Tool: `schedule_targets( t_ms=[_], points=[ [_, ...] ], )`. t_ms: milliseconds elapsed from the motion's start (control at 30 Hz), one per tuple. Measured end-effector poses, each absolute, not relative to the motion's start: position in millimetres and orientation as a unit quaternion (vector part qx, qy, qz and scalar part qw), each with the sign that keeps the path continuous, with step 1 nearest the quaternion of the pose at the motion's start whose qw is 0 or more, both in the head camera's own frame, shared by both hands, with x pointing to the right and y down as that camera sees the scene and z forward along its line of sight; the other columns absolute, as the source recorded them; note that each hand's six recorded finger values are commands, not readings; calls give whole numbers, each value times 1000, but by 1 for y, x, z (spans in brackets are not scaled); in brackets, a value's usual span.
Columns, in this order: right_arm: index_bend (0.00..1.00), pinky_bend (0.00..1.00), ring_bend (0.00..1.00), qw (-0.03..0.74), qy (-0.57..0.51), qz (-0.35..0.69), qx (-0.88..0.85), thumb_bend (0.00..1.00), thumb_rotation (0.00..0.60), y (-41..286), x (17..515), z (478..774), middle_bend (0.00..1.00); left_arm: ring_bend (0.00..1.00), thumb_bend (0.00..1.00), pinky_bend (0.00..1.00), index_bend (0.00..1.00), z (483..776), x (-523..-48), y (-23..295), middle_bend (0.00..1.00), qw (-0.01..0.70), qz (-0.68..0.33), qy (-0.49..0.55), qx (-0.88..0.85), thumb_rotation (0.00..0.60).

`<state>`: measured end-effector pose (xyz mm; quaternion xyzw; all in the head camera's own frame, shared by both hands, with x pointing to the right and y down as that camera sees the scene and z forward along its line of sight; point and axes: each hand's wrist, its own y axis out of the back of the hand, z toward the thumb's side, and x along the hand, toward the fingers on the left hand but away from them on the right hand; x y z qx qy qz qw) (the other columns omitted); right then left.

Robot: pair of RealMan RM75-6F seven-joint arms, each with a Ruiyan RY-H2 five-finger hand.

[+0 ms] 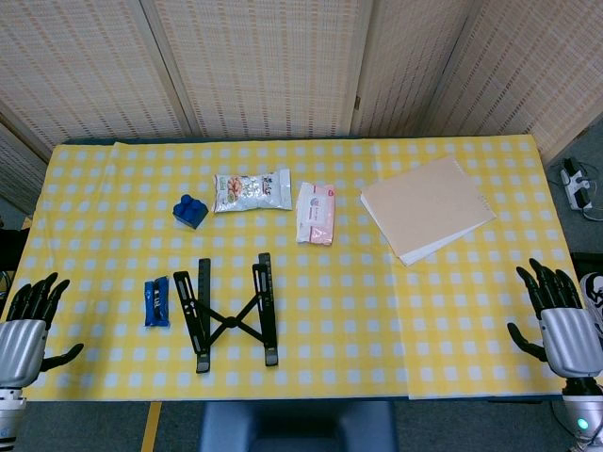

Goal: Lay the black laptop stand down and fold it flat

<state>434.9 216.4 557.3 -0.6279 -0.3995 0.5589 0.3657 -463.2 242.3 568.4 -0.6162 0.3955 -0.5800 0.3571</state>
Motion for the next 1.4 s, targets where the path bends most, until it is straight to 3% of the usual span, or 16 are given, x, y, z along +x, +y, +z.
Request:
schedule_targets(
  t_ms=[767,1167,1400],
  points=[
    [0,0,0,348,-362,498,-707,337,600,210,392,572,2,2,188,0,11,580,-437,224,39,314,-517,396,-691,600],
    [0,0,0,339,-352,501,-714,336,600,215,390,598,12,41,187,0,63,598,-408,199,84,219,-454,378,-777,600],
    [0,0,1,327,-344,496,-727,337,600,215,383,609,12,119,184,0,116,610,-391,181,163,160,-416,383,-809,600]
  ],
)
